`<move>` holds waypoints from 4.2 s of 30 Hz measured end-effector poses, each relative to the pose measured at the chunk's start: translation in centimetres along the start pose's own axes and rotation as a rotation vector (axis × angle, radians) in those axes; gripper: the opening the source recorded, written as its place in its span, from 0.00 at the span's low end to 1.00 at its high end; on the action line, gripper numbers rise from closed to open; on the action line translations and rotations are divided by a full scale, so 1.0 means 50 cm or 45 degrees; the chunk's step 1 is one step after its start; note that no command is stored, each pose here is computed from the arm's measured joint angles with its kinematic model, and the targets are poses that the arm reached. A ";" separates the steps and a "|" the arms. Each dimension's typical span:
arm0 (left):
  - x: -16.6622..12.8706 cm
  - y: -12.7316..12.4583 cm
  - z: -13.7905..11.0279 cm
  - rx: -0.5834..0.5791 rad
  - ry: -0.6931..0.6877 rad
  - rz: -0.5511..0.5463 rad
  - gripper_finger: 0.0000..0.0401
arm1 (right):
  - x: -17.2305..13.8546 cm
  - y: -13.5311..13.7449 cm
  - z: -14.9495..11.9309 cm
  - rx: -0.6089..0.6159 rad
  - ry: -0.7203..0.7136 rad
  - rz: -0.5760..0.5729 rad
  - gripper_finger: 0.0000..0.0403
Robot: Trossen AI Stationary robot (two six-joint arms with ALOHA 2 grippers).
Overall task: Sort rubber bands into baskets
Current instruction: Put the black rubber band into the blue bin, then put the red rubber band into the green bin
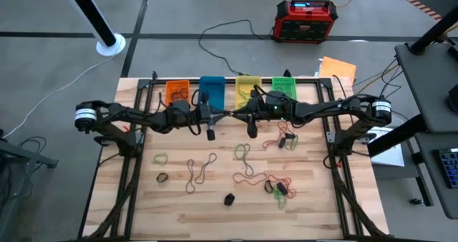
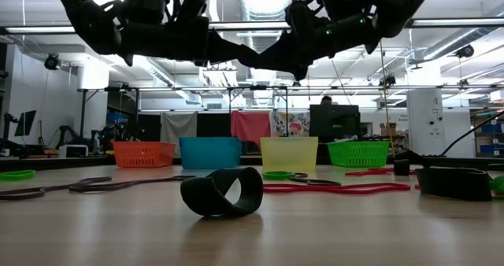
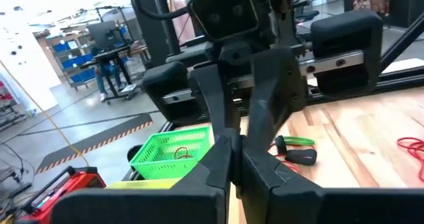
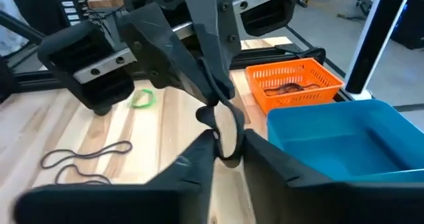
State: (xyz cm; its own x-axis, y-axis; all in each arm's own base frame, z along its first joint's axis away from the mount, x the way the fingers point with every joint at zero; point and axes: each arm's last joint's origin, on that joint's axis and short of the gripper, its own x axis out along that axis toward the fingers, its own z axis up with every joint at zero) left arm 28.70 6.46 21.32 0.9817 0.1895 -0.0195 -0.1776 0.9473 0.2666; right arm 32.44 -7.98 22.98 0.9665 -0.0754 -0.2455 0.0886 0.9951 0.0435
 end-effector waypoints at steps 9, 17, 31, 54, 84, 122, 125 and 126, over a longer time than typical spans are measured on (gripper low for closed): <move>-0.011 0.026 -0.007 -0.011 0.155 0.264 0.00 | -0.017 -0.023 0.042 0.042 0.070 -0.252 0.46; -0.029 0.122 -0.064 -0.192 0.566 0.569 0.00 | -0.046 -0.042 0.072 0.166 0.192 -0.732 0.53; 0.034 0.260 -0.094 -0.291 1.181 0.557 0.00 | -0.033 -0.036 0.041 0.237 0.307 -0.707 0.51; 0.046 0.262 -0.114 -0.335 1.219 0.570 0.20 | -0.043 -0.035 0.022 0.224 0.439 -0.714 0.51; -0.071 0.059 0.097 -0.069 0.752 0.205 0.33 | -0.096 -0.005 -0.057 0.541 1.096 -0.519 0.51; -0.190 0.025 0.122 0.027 0.243 0.219 0.33 | -0.168 -0.020 -0.137 0.788 1.574 -0.817 0.45; -0.189 0.026 0.123 0.097 0.247 0.214 0.33 | -0.152 -0.035 -0.132 0.809 1.441 -0.802 0.50; -0.189 0.026 0.123 0.118 0.249 0.212 0.33 | -0.146 -0.040 -0.130 0.811 1.393 -0.794 0.52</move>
State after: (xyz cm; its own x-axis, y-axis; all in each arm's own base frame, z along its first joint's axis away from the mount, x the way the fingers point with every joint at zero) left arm 19.62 4.30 27.78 0.9060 0.3955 -0.1511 -0.3197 0.8730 0.3684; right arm 23.64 -9.00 18.41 0.0820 -0.1067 -0.9909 0.8030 0.5960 0.0023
